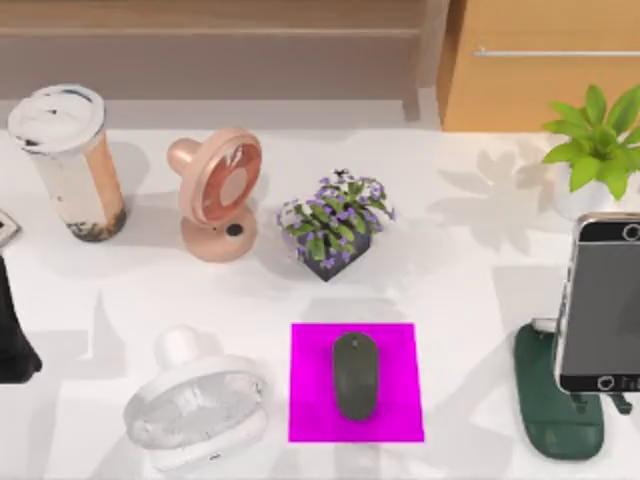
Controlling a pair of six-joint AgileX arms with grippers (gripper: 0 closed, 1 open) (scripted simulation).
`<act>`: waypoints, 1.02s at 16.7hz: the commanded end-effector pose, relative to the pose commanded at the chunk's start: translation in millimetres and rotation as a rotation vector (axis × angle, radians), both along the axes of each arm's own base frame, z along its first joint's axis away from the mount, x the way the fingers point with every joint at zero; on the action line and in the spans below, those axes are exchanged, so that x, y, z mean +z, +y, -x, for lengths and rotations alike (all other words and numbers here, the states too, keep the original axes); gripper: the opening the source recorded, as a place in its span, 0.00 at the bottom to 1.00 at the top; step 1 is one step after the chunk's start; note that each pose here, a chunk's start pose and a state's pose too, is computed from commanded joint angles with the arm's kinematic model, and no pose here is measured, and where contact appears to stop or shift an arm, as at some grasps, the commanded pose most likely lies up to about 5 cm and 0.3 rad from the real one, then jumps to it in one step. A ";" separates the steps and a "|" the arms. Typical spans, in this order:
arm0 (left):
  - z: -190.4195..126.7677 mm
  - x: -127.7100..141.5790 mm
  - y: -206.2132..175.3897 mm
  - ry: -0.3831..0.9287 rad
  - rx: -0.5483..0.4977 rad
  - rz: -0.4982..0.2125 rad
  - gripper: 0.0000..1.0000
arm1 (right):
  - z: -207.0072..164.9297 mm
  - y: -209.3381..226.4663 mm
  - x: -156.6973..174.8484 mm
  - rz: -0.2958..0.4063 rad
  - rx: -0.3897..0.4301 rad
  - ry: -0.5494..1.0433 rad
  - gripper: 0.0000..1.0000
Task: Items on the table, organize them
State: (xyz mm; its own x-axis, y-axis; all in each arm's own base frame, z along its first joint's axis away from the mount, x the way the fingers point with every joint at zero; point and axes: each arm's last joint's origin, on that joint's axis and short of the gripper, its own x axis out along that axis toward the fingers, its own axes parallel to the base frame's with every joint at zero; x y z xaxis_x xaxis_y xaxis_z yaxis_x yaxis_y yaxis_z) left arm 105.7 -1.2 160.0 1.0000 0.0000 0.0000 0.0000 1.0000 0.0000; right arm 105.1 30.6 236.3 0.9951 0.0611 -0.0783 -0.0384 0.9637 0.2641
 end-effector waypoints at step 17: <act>-1.6 1.4 -1.0 -0.003 -0.010 0.007 1.00 | -0.6 -31.8 -76.3 0.266 -0.050 -0.086 1.00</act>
